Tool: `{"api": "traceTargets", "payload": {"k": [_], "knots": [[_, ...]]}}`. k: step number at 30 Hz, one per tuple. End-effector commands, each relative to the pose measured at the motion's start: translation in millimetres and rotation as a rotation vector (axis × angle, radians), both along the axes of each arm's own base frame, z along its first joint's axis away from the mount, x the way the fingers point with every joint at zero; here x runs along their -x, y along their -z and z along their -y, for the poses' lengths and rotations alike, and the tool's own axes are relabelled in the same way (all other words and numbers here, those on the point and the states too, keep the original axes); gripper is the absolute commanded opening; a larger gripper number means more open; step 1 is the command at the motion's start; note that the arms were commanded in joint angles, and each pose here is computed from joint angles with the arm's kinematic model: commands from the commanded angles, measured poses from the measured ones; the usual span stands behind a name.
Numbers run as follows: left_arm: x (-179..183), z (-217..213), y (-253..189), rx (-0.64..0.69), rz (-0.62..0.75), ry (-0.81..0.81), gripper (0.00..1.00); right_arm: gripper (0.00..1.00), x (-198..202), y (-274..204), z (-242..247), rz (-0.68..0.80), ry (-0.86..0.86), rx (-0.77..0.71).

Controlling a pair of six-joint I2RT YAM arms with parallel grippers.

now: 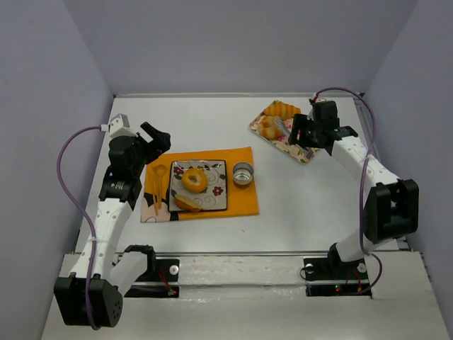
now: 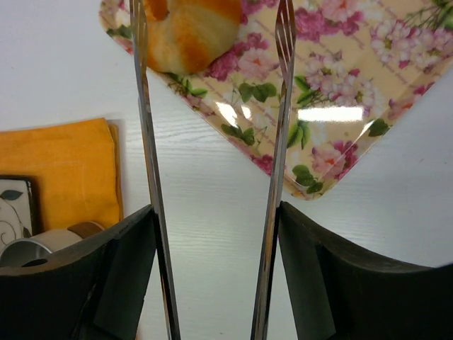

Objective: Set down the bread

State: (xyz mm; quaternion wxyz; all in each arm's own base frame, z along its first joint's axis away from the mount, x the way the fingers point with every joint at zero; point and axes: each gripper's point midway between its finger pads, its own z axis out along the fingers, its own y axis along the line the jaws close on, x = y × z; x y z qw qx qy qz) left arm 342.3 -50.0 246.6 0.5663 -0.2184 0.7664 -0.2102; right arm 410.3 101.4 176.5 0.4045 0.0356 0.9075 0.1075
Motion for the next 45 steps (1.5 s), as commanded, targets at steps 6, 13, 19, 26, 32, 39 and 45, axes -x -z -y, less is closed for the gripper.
{"api": "traceTargets", "payload": {"k": [6, 13, 19, 26, 32, 39, 45], "knots": [[-3.9, -3.4, -13.7, -0.005, 0.042, -0.016, 0.99, 0.74, -43.6, -2.3, -18.6, 0.034, -0.09, -0.074], [-4.2, -4.8, -12.0, -0.008, 0.037, -0.024, 0.99, 0.73, -58.9, 18.2, -20.2, -0.006, -0.087, -0.087], [-3.9, -5.1, -12.1, -0.009, 0.037, -0.025, 0.99, 0.68, -63.0, 29.7, -24.5, -0.033, -0.1, -0.097], [-2.3, -5.8, -12.8, -0.01, 0.039, -0.028, 0.99, 0.32, -60.9, 18.7, -24.5, -0.012, -0.1, -0.103], [-0.6, -6.1, -14.8, -0.01, 0.047, -0.029, 0.99, 0.24, -47.6, -21.0, -11.6, 0.08, -0.055, -0.078], [-0.8, -5.3, -14.7, -0.007, 0.046, -0.025, 0.99, 0.23, -2.3, -92.1, -32.8, 0.23, -0.227, -0.17], [-2.4, -4.0, -14.0, -0.004, 0.043, -0.02, 0.99, 0.24, 69.9, -111.4, -112.0, 0.315, -0.656, -0.174]]}}
